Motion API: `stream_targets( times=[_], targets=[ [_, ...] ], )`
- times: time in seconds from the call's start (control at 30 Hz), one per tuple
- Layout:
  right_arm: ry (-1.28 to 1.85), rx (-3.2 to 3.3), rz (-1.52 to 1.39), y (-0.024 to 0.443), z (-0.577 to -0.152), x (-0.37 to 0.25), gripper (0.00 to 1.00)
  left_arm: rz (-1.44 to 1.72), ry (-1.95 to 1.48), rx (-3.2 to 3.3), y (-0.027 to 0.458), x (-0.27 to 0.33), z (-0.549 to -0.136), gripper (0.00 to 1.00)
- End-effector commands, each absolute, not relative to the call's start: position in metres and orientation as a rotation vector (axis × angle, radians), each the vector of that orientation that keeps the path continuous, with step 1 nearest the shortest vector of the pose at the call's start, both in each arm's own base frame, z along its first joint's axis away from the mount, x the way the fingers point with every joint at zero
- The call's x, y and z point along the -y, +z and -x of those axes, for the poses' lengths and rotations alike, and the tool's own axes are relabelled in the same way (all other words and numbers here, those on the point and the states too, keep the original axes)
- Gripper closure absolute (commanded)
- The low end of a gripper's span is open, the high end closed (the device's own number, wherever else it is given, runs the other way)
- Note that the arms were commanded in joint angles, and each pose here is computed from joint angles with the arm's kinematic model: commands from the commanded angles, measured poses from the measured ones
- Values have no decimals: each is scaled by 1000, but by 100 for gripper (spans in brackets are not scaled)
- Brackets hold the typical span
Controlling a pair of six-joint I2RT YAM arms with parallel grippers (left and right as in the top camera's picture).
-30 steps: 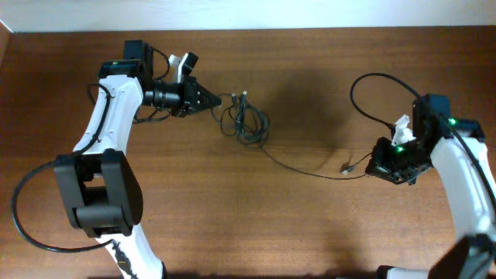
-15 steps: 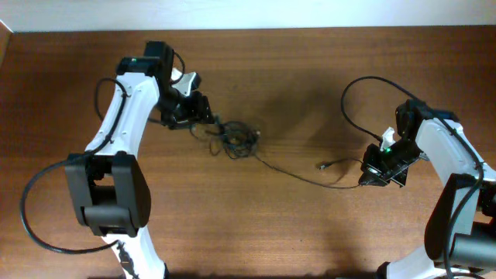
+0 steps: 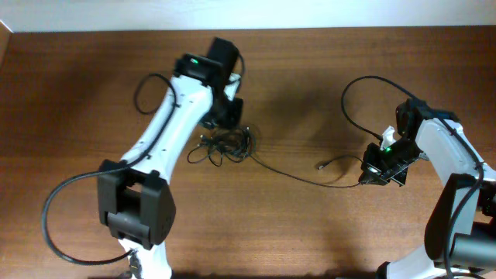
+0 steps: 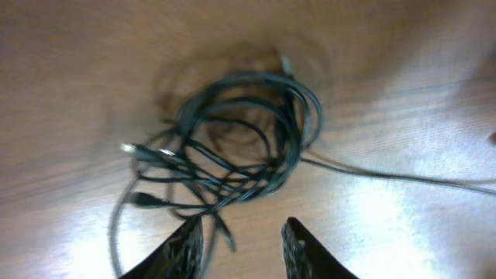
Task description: Untangle cables
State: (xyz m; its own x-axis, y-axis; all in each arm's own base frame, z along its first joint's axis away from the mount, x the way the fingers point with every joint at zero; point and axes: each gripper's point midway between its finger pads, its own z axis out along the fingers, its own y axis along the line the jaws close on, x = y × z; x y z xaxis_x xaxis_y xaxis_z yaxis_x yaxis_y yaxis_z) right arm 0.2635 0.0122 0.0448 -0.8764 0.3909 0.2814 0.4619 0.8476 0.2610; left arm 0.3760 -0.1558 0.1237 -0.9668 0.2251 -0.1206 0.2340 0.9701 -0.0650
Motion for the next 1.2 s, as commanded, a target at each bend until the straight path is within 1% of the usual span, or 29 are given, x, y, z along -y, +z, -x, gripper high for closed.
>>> stream_targets(
  times=[0.0,0.07,0.13,0.17,0.23,0.27,0.3,0.33,0.4,0.43,0.5,0.53,0.6,0.63,0.67,0.77,0.8,0.83,0.87,0.9,0.93,0.97,1.03,1.07,1.17],
  targets=[
    [-463,2821,650,44,-265,-8,94,-410,-100,-3004,99,168,-367,64],
    [-463,2821,650,44,-265,-8,94,-432,-111,-2977,82,176,-368,64],
    [-463,2821,650,44,-265,-8,94,-438,-124,-2947,68,180,-372,60],
    [-463,2821,650,44,-265,-8,94,-437,-128,-2936,62,181,-373,61],
    [-463,2821,650,44,-265,-8,94,-437,-132,-2927,51,181,-372,71],
    [-463,2821,650,44,-265,-8,94,-437,-132,-2928,46,180,-371,73],
    [-463,2821,650,44,-266,-8,94,-438,-130,-2933,42,179,-369,78],
    [-463,2821,650,44,-266,-8,94,-438,-130,-2933,38,179,-368,81],
    [-463,2822,650,44,-266,-8,94,-438,-129,-2932,37,178,-367,83],
    [-463,2826,650,44,-266,-8,94,-437,-129,-2931,37,178,-368,82],
    [-455,2858,649,42,-273,-5,94,-426,-136,-2913,38,178,-373,75],
    [-443,2875,648,41,-276,-3,94,-425,-144,-2902,39,180,-375,74],
    [-444,2896,648,40,-281,-2,94,-433,-205,-2900,39,187,-374,67],
    [-446,2903,648,40,-282,-1,91,-437,-231,-2905,39,190,-372,64],
    [-446,2907,648,40,-283,-1,90,-446,-247,-2917,36,192,-367,63],
    [-448,2913,648,40,-285,-1,89,-447,-244,-2926,25,189,-362,65],
    [-448,2913,648,40,-285,-1,89,-447,-245,-2921,22,189,-361,67],
    [-448,2913,648,40,-285,-1,89,-447,-247,-2918,19,189,-361,82],
    [-454,2912,648,40,-285,-2,74,-447,-247,-2917,19,189,-361,92],
    [-480,2909,648,41,-286,-4,54,-446,-249,-2913,20,190,-362,97],
    [-596,2897,649,45,-291,-16,22,-442,-250,-2906,22,190,-365,100],
    [-676,2885,646,50,-295,-24,18,-437,-253,-2900,24,190,-368,100],
    [-811,2857,586,60,-295,-38,18,-427,-256,-2889,35,190,-375,100],
    [-977,2829,484,71,-294,-54,17,-421,-271,-2879,47,191,-379,100],
    [-1154,2777,399,85,-292,-70,16,-429,-411,-2842,76,205,-384,100]
  ],
)
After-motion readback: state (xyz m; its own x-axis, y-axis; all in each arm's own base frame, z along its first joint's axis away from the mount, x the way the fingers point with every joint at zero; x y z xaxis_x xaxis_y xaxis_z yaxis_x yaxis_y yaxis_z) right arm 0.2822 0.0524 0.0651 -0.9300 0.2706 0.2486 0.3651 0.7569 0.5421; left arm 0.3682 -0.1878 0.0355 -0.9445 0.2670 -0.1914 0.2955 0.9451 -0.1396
